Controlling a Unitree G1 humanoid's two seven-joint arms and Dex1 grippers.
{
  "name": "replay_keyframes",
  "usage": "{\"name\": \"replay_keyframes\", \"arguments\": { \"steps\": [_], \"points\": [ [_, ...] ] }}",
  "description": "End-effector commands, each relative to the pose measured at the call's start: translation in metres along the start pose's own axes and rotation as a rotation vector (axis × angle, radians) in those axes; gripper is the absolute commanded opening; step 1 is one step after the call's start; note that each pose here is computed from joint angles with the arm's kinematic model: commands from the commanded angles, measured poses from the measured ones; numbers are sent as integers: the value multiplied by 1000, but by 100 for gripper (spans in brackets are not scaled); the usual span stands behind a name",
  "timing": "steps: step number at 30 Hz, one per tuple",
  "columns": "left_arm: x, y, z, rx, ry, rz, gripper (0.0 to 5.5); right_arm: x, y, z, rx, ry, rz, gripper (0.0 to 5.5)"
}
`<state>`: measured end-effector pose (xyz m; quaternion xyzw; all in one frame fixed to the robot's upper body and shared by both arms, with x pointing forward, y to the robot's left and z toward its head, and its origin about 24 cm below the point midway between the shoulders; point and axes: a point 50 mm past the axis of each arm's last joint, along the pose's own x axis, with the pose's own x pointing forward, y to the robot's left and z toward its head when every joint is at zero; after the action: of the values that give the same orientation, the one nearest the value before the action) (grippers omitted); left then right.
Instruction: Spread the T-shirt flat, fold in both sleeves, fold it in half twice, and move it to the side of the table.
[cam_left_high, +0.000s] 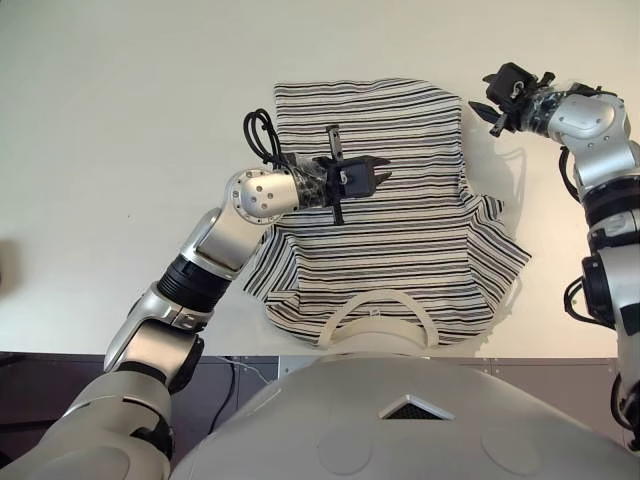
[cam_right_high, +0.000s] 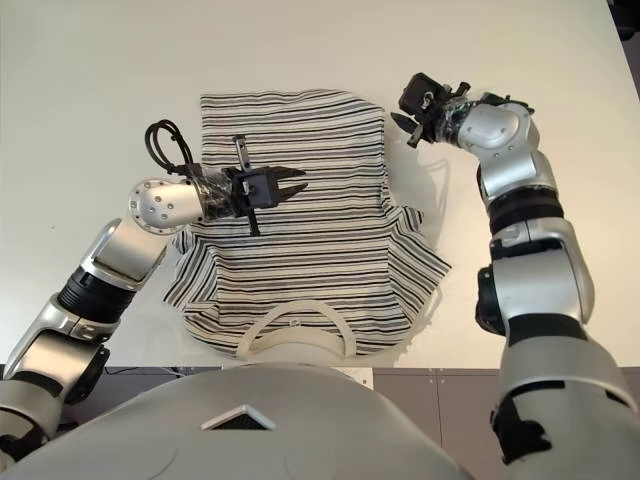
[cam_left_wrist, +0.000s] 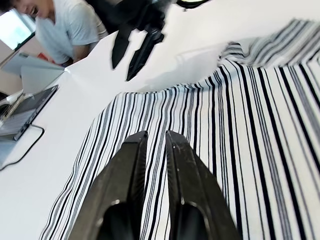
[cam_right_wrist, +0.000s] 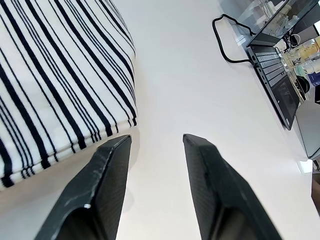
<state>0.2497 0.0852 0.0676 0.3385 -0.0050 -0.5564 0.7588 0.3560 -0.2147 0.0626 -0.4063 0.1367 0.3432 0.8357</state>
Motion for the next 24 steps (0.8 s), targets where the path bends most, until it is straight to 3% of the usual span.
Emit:
{"name": "replay_keyframes", "arguments": {
  "steps": [1, 8, 15, 24],
  "points": [
    [-8, -29, -20, 45, 68, -136, 67, 12, 10, 1, 7, 3, 46, 190],
    [-36, -66, -44, 56, 159, -289, 67, 8, 13, -8, 95, -1, 80, 190],
    [-76, -101, -65, 41, 242, -451, 67, -7, -10, -4, 174, -105, -2, 190],
    [-87, -91, -64, 78, 225, -461, 67, 3, 43, -14, 153, -113, 245, 190]
  ]
}}
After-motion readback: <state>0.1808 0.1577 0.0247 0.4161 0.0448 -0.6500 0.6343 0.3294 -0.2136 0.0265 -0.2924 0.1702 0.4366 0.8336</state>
